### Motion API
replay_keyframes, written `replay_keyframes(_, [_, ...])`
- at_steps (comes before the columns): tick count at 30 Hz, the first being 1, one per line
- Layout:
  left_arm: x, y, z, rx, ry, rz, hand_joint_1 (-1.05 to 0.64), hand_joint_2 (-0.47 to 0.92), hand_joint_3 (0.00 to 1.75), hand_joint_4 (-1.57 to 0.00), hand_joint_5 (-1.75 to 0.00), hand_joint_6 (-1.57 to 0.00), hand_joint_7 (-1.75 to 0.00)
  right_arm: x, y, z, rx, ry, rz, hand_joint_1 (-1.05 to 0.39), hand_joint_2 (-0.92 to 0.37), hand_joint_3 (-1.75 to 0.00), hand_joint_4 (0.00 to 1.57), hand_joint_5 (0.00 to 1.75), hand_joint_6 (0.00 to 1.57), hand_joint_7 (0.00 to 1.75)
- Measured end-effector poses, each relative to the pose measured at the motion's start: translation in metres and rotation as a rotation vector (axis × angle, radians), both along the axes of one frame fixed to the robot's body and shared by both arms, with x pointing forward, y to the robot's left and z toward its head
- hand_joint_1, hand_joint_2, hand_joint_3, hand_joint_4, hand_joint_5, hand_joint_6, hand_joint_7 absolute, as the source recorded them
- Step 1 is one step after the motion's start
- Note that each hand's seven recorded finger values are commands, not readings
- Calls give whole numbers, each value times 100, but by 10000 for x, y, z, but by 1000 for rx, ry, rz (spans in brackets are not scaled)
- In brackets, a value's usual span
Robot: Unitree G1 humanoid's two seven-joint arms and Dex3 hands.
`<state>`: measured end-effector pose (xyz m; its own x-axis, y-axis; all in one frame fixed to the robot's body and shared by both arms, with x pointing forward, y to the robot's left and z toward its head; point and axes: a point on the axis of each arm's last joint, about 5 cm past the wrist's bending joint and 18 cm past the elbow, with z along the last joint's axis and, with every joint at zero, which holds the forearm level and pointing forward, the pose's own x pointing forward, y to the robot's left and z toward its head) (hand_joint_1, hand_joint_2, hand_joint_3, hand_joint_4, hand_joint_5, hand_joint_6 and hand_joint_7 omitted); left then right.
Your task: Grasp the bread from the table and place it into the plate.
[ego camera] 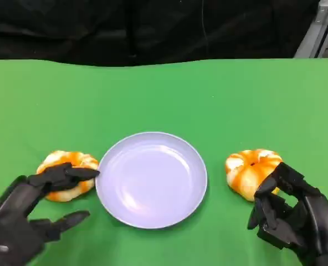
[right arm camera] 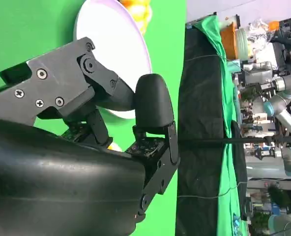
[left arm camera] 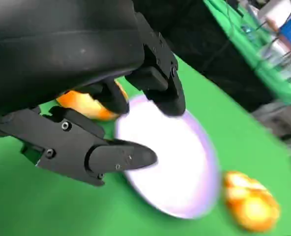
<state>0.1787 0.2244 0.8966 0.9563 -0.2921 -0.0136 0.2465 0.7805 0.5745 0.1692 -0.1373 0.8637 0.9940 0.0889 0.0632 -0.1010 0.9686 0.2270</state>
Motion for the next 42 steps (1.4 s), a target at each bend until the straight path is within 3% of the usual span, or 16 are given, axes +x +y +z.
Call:
replay_keyframes(5, [176, -32, 75, 247, -108, 29, -87, 92, 18, -13, -9, -39, 0, 15, 5, 4, 0, -4, 2, -13, -62, -109, 84, 175, 64, 161])
replay_keyframes(14, [587, -106, 59, 580, -199, -14, -88, 92, 5, -19, -6, -43, -1, 19, 14, 0, -2, -4, -1, -14, -62, -108, 84, 175, 64, 162])
replay_keyframes(26, [780, -136, -236, 733, -61, -102, -97, 92, 11, -23, -3, -44, 0, 18, 29, 6, -2, -16, -1, -13, -62, -110, 84, 175, 64, 162])
replay_keyframes(33, [838, -146, -319, 771, 9, -123, -98, 92, 15, -25, -3, -42, 0, 19, 30, 6, -1, -18, -2, -13, -61, -111, 84, 175, 64, 163])
replay_keyframes(38, [883, -165, -355, 776, 34, -120, -94, 92, 18, -28, -3, -43, 0, 16, 30, 5, -2, -18, -2, -13, -62, -110, 83, 175, 63, 163])
replay_keyframes(42, [899, -177, -385, 752, 40, -119, -82, 92, 22, -37, -5, -47, -2, 12, 30, 4, -2, -17, -2, -13, -61, -110, 83, 175, 63, 163])
